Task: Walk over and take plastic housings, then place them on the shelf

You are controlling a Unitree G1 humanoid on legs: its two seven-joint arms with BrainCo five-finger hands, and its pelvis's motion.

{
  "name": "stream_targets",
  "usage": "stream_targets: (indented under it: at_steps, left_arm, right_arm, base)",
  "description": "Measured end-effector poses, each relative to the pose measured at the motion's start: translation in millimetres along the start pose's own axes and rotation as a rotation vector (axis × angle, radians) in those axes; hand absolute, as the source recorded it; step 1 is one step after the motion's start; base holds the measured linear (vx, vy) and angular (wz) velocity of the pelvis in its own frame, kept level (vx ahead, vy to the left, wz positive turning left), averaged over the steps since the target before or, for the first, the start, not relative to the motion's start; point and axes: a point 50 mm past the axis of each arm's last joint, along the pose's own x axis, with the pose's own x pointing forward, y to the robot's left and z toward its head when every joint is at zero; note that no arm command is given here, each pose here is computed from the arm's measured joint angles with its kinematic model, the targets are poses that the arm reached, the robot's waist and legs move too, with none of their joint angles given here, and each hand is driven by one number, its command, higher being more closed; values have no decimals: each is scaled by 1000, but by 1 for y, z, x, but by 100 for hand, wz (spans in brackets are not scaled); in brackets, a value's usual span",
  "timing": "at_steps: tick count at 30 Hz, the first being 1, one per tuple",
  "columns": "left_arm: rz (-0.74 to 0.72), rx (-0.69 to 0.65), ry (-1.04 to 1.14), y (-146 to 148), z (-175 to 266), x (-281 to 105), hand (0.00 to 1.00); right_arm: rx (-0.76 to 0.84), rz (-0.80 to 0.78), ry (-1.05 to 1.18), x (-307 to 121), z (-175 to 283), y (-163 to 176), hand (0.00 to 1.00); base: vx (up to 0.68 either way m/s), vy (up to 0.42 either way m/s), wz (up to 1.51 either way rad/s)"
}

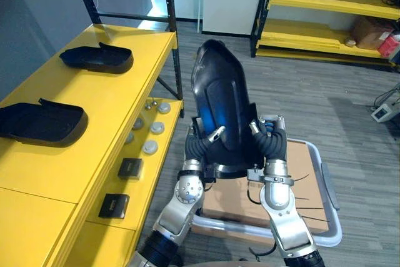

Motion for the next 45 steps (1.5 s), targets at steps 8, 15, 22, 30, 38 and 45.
stream_targets:
  at_steps: [8, 15, 22, 30, 38, 45]
  left_arm:
    - [7, 27, 0, 6, -1, 0, 100]
    - [21, 106, -48, 20, 5, 0, 100]
    - [129, 131, -83, 44, 13, -8, 100]
    - [267, 105, -46, 69, 7, -25, 100]
    - [292, 100, -92, 79, 18, -26, 100]
    - [270, 106, -49, 81, 8, -30, 100]
  right_arm:
    - [72, 94, -83, 3, 10, -1, 0]
    - [18, 202, -221, 15, 28, -23, 0]
    - [39, -82, -380, 28, 54, -101, 0]
    - [3, -657, -41, -16, -22, -192, 0]
    - [67, -793, 1063, -191, -178, -186, 0]
    - [260, -486, 1461, -260, -195, -98, 0]
  base:
    - [0, 0, -2]
    - [-15, -5, -13]
    - [-40, -15, -10]
    - [-15, -6, -4]
    - [-3, -20, 9]
    - [-88, -25, 22]
